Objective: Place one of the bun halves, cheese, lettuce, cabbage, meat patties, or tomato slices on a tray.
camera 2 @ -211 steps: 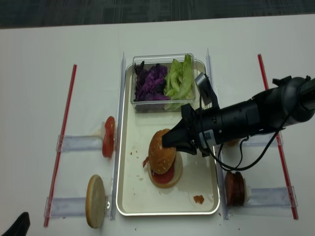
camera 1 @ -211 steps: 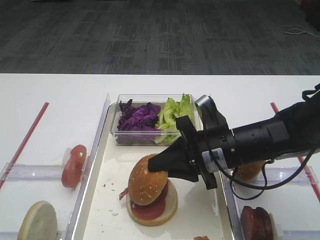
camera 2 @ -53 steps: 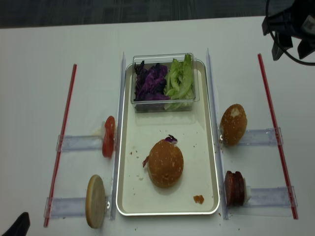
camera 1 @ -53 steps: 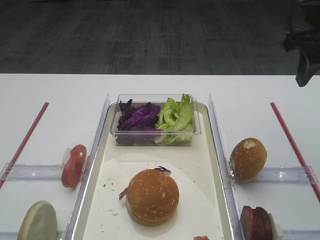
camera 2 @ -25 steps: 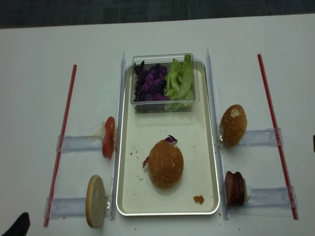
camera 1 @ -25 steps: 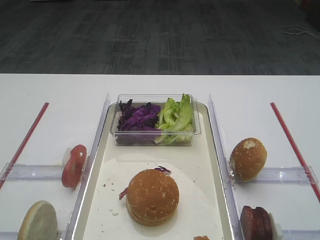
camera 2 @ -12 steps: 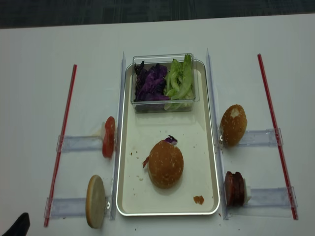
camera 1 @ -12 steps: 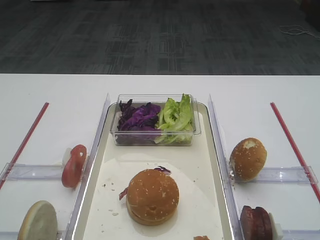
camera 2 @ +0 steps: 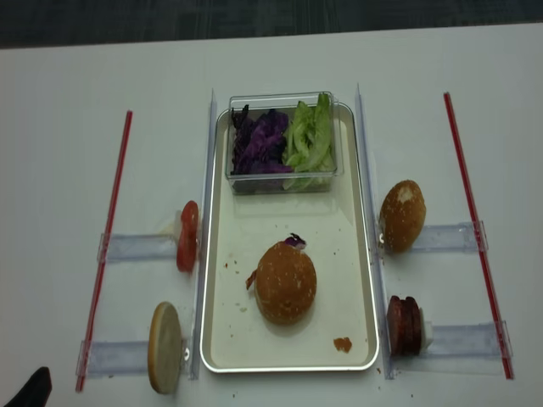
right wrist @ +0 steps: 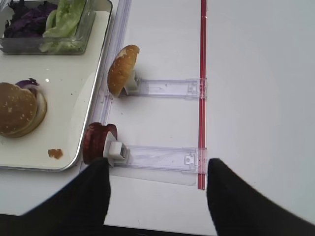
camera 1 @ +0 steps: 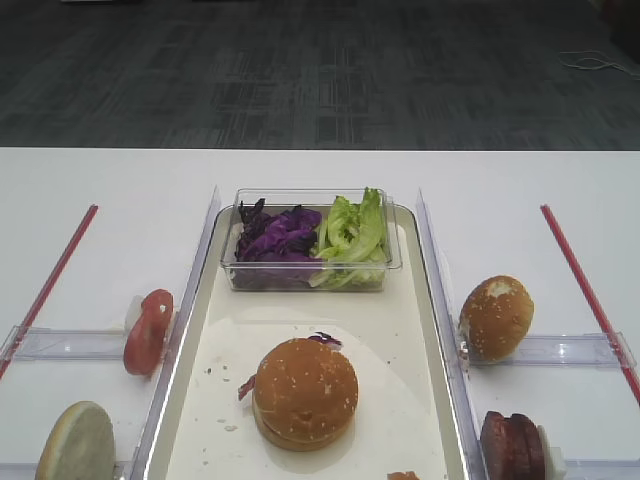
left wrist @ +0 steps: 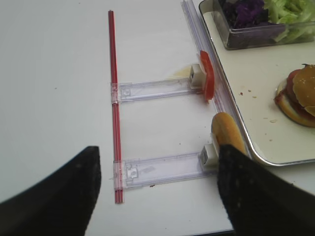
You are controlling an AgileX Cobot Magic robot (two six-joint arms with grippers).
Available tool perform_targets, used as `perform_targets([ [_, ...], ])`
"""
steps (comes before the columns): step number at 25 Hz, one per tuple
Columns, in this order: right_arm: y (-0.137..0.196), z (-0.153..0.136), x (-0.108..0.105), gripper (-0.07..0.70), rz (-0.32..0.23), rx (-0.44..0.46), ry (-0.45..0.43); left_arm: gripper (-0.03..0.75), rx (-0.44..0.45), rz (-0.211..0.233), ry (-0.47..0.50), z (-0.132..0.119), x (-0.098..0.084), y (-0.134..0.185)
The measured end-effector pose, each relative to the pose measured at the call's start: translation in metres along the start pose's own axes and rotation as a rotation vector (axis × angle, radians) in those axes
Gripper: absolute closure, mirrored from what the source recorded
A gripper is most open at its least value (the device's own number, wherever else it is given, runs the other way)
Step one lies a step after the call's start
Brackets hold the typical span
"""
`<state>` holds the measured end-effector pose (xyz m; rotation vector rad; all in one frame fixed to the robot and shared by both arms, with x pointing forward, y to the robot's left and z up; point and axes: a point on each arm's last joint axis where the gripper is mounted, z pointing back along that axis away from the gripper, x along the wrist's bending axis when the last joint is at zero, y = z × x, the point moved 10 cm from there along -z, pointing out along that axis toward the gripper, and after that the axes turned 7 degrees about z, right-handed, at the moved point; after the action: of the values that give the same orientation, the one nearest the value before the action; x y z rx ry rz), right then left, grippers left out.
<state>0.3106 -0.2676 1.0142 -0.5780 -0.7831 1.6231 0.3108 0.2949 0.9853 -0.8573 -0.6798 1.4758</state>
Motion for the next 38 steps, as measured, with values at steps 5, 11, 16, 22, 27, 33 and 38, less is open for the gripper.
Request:
perform_targets([
  [5, 0.012, -0.002, -0.001, 0.181, 0.018, -0.023, 0.007, 0.248, 0.0, 0.0, 0.0, 0.0, 0.0, 0.0],
  [11, 0.026, -0.002, -0.006, 0.181, 0.033, -0.07, 0.041, 0.248, 0.0, 0.0, 0.0, 0.0, 0.0, 0.0],
  [16, 0.028, 0.0, -0.006, 0.181, 0.038, -0.094, 0.047, 0.248, 0.0, 0.0, 0.0, 0.0, 0.0, 0.0],
  [22, 0.029, 0.0, -0.012, 0.181, 0.063, -0.09, 0.081, 0.248, 0.0, 0.0, 0.0, 0.0, 0.0, 0.0],
  [27, 0.015, 0.002, -0.014, 0.181, 0.075, -0.159, 0.093, 0.248, 0.0, 0.0, 0.0, 0.0, 0.0, 0.0],
  [33, 0.02, -0.017, -0.017, 0.181, 0.105, -0.147, 0.097, 0.248, 0.0, 0.0, 0.0, 0.0, 0.0, 0.0],
  [38, 0.02, -0.019, -0.017, 0.181, 0.113, -0.148, 0.098, 0.249, 0.0, 0.0, 0.0, 0.0, 0.0, 0.0],
])
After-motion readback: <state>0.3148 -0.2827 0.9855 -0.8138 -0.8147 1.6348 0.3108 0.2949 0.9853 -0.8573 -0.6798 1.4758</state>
